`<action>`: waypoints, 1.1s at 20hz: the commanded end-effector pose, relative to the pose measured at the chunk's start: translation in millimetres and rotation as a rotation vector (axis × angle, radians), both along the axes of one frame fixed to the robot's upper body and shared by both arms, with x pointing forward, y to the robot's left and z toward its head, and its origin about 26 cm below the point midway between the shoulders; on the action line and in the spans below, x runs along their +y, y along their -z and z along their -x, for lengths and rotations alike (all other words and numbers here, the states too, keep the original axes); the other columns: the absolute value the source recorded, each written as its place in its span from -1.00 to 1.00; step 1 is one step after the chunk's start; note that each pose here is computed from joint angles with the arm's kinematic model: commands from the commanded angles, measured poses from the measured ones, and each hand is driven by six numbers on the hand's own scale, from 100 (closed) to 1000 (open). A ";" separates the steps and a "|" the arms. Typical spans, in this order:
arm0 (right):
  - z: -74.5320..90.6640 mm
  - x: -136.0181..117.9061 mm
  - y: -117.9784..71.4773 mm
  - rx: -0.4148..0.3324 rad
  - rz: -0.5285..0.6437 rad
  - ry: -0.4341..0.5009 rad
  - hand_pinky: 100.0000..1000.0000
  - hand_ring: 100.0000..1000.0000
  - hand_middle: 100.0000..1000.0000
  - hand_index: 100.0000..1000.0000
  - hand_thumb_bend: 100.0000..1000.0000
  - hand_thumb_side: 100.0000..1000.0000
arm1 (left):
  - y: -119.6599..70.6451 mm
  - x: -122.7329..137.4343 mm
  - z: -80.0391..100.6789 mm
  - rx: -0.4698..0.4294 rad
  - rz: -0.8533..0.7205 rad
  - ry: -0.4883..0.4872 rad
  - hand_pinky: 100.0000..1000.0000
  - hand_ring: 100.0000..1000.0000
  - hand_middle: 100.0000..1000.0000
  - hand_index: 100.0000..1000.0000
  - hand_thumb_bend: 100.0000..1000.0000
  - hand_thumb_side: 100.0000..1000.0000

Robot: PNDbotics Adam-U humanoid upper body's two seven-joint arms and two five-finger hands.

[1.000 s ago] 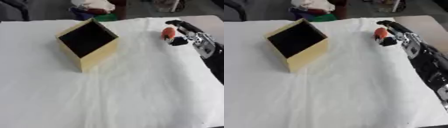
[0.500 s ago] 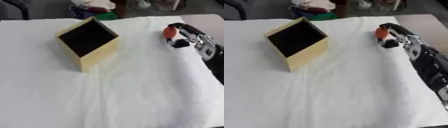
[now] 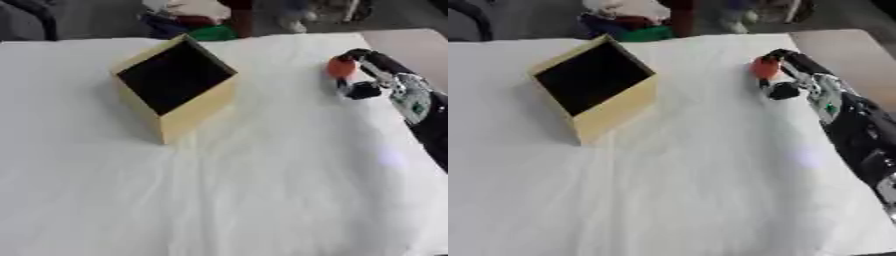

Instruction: Pick up objects on the table and place them in the box.

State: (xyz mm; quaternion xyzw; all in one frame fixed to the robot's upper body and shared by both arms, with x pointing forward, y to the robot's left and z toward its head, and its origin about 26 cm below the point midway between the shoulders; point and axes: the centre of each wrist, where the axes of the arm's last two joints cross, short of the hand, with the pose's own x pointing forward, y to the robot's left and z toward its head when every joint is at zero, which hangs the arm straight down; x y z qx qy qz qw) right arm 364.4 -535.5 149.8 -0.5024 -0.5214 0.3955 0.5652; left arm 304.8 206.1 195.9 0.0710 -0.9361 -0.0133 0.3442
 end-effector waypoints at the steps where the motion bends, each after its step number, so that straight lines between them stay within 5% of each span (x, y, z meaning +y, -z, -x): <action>1: 5.8 -12.4 -19.3 -0.043 0.057 0.036 1.00 1.00 0.67 0.40 -1.00 -0.78 | -7.2 -0.9 1.5 -0.029 0.000 0.001 0.43 0.21 0.20 0.83 -1.00 0.35; 9: 3.6 -8.4 -21.3 -0.151 0.090 0.045 0.87 0.93 0.39 -0.20 -1.00 -0.88 | -7.5 -0.8 1.4 -0.030 0.000 0.002 0.43 0.20 0.20 0.83 -1.00 0.35; 22: -0.5 0.9 -27.0 -0.387 0.126 0.026 0.67 0.54 -0.01 -0.70 -1.00 -1.00 | -8.5 -0.5 1.1 -0.035 -0.001 0.002 0.43 0.20 0.20 0.83 -1.00 0.35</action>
